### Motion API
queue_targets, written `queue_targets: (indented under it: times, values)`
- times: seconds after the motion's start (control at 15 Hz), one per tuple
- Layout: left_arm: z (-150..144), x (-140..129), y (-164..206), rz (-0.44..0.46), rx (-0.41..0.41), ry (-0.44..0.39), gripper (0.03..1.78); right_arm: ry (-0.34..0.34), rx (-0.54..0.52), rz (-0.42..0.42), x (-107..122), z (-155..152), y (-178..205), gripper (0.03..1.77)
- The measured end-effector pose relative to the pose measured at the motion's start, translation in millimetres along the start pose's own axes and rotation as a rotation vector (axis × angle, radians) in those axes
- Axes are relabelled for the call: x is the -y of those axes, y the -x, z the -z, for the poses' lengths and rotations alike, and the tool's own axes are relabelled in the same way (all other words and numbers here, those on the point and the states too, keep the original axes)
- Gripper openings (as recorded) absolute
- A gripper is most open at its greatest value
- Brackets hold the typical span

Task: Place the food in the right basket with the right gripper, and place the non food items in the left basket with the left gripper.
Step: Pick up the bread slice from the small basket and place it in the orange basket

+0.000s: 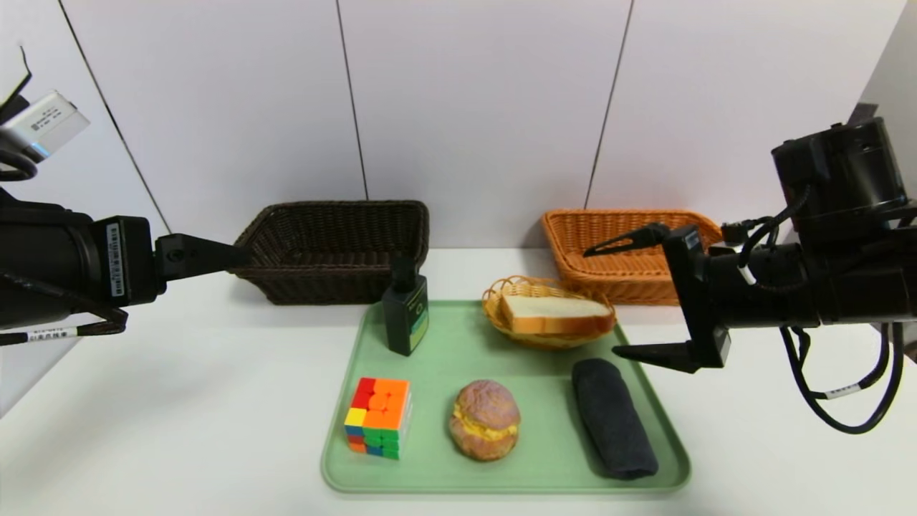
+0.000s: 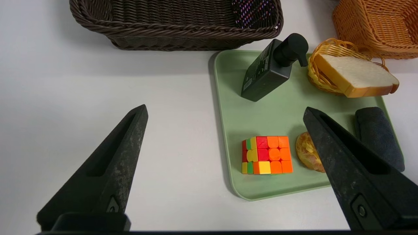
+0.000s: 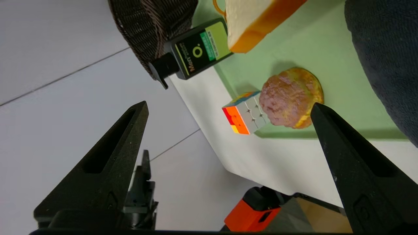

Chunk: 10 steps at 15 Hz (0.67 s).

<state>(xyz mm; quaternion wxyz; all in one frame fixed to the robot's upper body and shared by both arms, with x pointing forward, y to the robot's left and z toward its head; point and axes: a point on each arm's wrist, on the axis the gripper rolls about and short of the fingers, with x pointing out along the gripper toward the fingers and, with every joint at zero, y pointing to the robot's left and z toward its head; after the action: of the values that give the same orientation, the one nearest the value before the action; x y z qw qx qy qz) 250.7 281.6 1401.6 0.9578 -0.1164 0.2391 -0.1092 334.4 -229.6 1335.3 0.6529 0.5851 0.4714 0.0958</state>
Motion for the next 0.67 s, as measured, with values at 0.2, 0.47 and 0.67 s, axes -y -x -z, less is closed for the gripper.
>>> queue_targets:
  times: [0.2, 0.47, 0.67]
  values:
    - [6, -2, -2, -0.004, -0.021, 0.001, 1.69, -0.048, 0.009, -0.042, 9, -4, -6, 1.71]
    - [11, -3, 1, -0.005, -0.026, 0.009, 1.69, -0.052, 0.005, -0.058, 24, -5, -13, 1.71]
    - [12, -4, 3, -0.003, -0.026, 0.015, 1.69, -0.051, 0.008, -0.052, 32, -5, -17, 1.71]
